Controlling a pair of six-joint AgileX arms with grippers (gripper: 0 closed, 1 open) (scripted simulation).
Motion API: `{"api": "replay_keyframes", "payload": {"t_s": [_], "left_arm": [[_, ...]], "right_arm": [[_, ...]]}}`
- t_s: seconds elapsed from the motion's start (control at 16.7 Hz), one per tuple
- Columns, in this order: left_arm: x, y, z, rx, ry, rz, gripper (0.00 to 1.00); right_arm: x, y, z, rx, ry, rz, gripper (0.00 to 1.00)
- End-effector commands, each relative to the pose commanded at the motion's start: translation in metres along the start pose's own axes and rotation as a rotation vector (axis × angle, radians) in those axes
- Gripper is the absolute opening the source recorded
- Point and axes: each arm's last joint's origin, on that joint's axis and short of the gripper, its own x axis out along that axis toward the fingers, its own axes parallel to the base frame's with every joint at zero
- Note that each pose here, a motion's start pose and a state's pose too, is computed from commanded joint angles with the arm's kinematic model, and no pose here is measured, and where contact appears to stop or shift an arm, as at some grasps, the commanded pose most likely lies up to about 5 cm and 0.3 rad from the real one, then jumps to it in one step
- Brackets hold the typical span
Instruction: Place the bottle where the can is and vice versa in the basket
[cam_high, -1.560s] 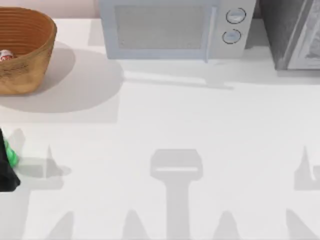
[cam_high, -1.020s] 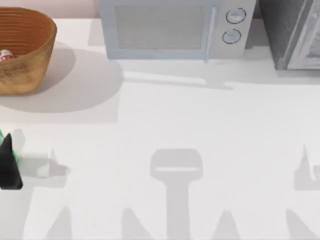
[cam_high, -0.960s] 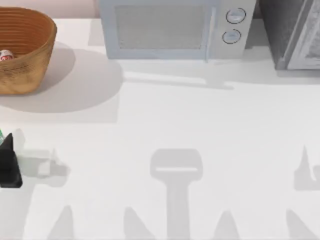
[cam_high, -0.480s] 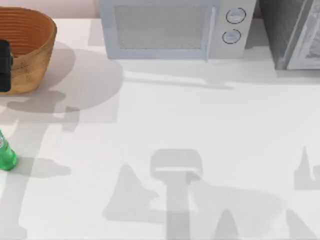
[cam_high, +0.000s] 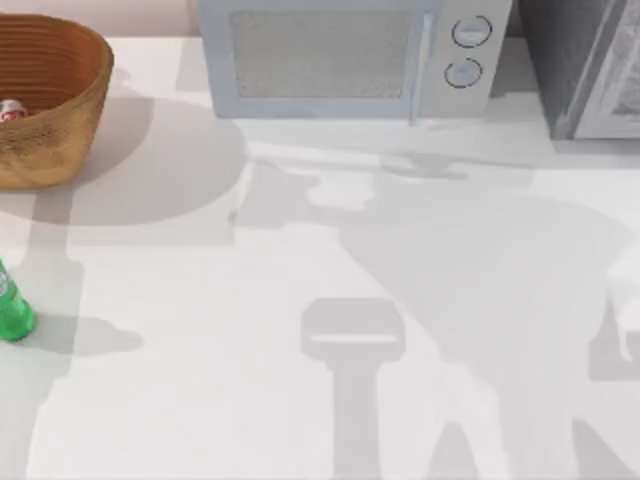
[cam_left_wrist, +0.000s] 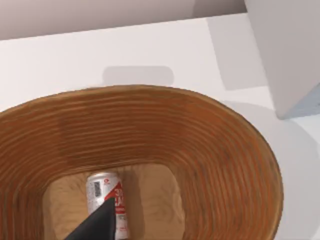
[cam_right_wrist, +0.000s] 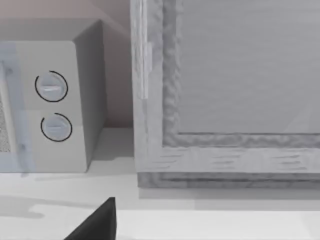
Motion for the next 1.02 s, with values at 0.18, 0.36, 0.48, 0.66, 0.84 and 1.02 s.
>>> {"api": "replay_keyframes", "payload": {"t_s": [0.18, 0.36, 0.48, 0.66, 0.84, 1.02], "left_arm": [[0.063, 0.037, 0.009, -0.049, 0.126, -0.022, 1.0], [0.125, 0.071, -0.008, -0.121, 0.282, -0.051, 1.0], [0.158, 0.089, -0.026, -0.171, 0.383, -0.072, 1.0], [0.188, 0.105, -0.05, -0.23, 0.493, -0.094, 1.0], [0.193, 0.108, -0.055, -0.242, 0.515, -0.099, 1.0], [0.192, 0.104, -0.051, -0.227, 0.503, -0.101, 1.0]], "right_arm": [[0.0, 0.0, 0.0, 0.0, 0.0, 0.0, 1.0], [0.0, 0.0, 0.0, 0.0, 0.0, 0.0, 1.0], [0.0, 0.0, 0.0, 0.0, 0.0, 0.0, 1.0], [0.0, 0.0, 0.0, 0.0, 0.0, 0.0, 1.0], [0.0, 0.0, 0.0, 0.0, 0.0, 0.0, 1.0], [0.0, 0.0, 0.0, 0.0, 0.0, 0.0, 1.0]]}}
